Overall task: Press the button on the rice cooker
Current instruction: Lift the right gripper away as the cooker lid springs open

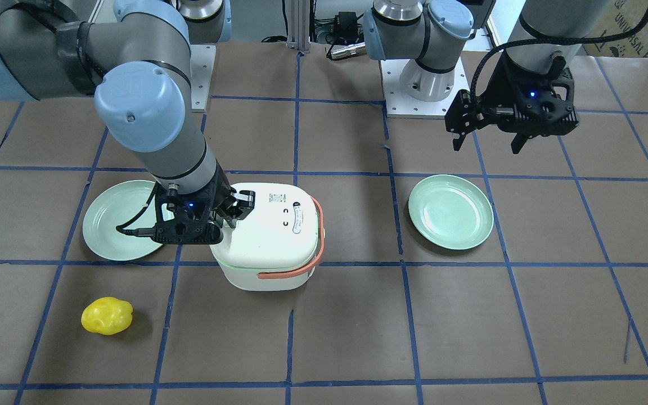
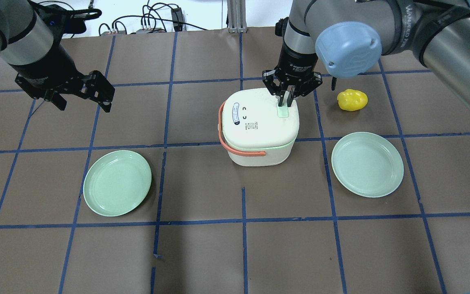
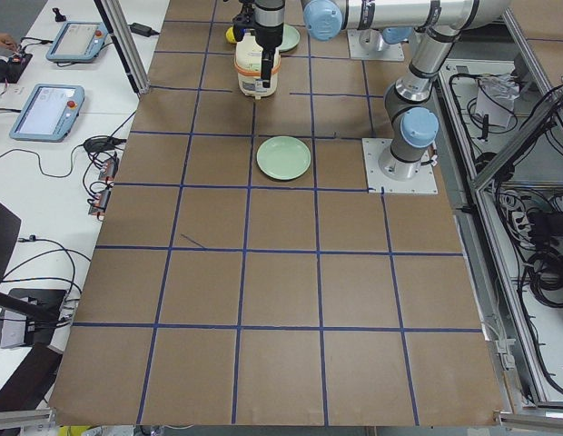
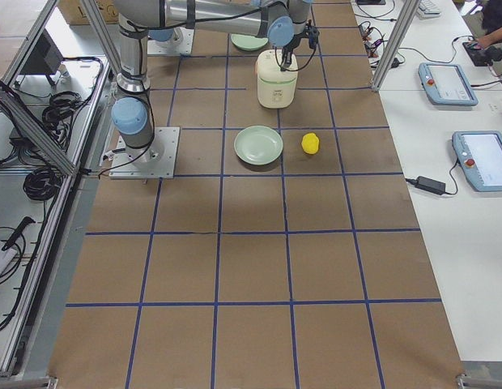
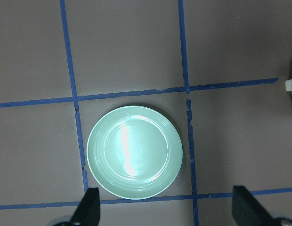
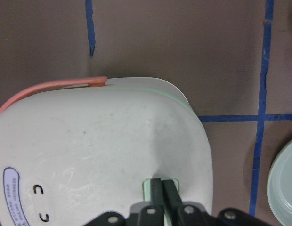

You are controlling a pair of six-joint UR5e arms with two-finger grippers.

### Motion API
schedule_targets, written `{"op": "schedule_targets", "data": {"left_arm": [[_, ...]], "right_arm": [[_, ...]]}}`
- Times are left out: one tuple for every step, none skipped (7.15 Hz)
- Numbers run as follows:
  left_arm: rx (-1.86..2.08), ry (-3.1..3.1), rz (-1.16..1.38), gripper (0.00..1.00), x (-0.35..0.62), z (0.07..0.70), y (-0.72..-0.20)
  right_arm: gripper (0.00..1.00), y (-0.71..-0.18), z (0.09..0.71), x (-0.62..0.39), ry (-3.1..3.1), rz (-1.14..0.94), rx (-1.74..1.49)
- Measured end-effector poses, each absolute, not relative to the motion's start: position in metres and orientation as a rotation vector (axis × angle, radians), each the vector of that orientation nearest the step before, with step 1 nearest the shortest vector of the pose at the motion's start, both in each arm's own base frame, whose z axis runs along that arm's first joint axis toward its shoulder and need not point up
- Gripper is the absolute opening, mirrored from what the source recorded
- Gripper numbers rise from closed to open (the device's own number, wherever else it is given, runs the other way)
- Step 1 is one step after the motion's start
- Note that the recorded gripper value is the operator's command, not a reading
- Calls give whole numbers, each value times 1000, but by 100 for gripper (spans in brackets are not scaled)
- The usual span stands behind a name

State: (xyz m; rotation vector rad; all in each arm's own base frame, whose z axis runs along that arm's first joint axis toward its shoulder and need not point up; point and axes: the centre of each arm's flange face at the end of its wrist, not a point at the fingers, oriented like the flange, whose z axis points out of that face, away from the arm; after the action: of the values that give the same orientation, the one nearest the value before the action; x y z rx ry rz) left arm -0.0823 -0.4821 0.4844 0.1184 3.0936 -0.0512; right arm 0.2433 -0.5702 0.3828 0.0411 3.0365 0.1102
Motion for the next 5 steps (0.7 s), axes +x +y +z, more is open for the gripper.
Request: {"op": "schedule_targets", "data": {"left_arm": [[118,3094,-51,100,-82,484,-482],[118,3094,-51,100,-82,484,-482],[118,3094,-51,100,-82,484,-482],[118,3094,-51,100,-82,484,-482],[118,3094,-51,100,-82,484,-482]], "right_arm": [[88,-564,401,242,3036,90,41],[95,-556,420,241,3035,79,40],[100,-548,443,239,3034,63,40],[100,-541,470,234,3036,38,46],[100,-536,498,225,3053,8,54]]}}
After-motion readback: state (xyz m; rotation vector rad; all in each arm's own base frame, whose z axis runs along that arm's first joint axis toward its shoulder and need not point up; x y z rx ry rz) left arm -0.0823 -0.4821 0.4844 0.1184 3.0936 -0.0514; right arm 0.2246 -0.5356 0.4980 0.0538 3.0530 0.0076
